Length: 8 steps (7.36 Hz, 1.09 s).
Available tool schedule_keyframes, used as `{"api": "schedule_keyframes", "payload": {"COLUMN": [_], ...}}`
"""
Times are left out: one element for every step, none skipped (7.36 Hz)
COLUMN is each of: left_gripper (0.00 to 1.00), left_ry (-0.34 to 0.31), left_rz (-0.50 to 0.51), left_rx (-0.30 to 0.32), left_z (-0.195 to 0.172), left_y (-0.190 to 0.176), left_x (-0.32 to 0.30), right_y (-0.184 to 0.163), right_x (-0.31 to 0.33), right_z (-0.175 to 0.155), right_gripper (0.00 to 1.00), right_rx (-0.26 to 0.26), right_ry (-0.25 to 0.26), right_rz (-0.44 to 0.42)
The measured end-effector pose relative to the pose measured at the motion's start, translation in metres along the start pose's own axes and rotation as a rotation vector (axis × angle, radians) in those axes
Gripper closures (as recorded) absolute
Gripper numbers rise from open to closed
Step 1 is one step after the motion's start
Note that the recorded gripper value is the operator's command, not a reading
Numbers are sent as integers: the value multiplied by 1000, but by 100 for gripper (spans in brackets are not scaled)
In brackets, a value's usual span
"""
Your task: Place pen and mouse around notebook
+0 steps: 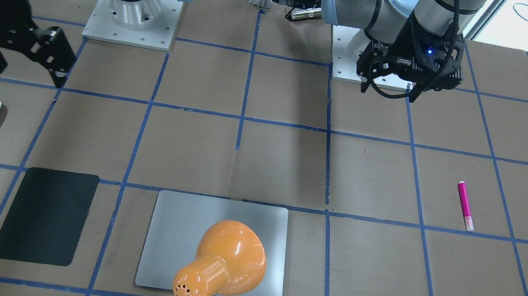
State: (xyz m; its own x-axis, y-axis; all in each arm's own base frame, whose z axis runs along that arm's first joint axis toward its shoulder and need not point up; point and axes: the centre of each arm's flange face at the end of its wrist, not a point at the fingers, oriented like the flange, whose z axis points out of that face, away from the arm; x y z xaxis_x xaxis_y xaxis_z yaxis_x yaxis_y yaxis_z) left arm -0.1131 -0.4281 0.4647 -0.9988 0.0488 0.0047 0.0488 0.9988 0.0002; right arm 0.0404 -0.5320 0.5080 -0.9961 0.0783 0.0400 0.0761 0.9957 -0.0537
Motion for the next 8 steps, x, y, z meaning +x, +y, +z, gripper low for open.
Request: {"api": "schedule_keyframes", "payload": {"left_gripper": [0,0,0,0,0,0,0,0], "left_ry": [1,2,6,11,6,-2,-10,-18], "left_rz": [1,-23,-84,-121,-91,-57,-48,-39], "left_rx": [-9,-18,-22,-15,7,26,41,52], "left_z": [7,21,41,67,91,112,128,143], "left_y": [-3,-8,-12,-12,-9,-6,-5,-7], "left_x": [-5,-22,-55,-92,-124,-152,-183,-214], "right_y": [-6,-11,-11,-6,1,11,21,32], "right_x": [37,77,117,153,185,206,221,234], "right_z": [10,32,55,75,96,119,144,169], "right_gripper": [0,0,0,0,0,0,0,0], "right_rx": [-21,-61,-99,-126,-149,-168,-174,-162], "right_ry": [1,-6,-21,-35,-45,-43,-33,-24], "right_rz": [-18,-49,-81,-95,-85,-63,-41,-35]}}
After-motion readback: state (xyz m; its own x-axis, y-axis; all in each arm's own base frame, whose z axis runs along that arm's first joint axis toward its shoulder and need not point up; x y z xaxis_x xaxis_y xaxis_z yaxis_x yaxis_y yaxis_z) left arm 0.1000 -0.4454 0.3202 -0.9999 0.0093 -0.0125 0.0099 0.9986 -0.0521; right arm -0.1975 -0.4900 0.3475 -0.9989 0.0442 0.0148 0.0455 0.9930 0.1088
